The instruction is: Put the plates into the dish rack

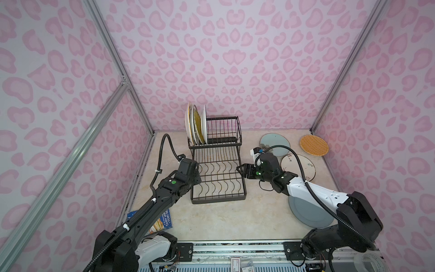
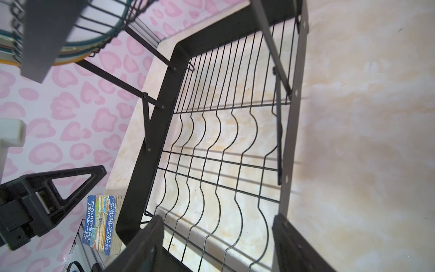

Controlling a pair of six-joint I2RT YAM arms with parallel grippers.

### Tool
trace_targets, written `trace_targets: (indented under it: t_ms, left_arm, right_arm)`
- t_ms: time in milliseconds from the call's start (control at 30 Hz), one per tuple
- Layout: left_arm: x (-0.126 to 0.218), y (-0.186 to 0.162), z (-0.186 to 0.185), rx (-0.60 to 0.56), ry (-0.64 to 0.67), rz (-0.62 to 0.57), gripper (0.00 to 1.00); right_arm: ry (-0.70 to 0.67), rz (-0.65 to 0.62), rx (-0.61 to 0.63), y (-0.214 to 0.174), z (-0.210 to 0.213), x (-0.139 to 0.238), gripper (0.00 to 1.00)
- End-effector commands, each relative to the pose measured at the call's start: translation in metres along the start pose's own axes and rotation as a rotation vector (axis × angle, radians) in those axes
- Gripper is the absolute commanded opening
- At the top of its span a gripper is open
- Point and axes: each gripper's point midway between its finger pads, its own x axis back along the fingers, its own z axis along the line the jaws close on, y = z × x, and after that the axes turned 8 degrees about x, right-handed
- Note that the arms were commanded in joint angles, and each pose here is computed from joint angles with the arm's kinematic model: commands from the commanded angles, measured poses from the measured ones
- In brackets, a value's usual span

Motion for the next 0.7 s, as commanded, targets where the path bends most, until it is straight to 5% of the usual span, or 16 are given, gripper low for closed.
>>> trace_targets:
  t_ms: [0, 433, 667]
  left_arm:
    - [0.022, 0.006, -0.002, -0.02, -0.035, -0.002, 0.62]
    - [0.118, -0.005, -0.022, -0.15, -0.417, -0.071, 1.0]
    - [0.12, -0.037, -0.02, -0.187, -0.532, -0.031, 0.96]
  right_arm:
    - [-0.05, 0.003, 0.019, -0.001, -0.012, 0.016, 0.73]
    - [-0.306, -0.083, -0.052, -0.012, -0.089, 0.117, 0.8]
    - [-0.551, -0.102, -0.216, -0.044, -0.154, 0.166, 0.95]
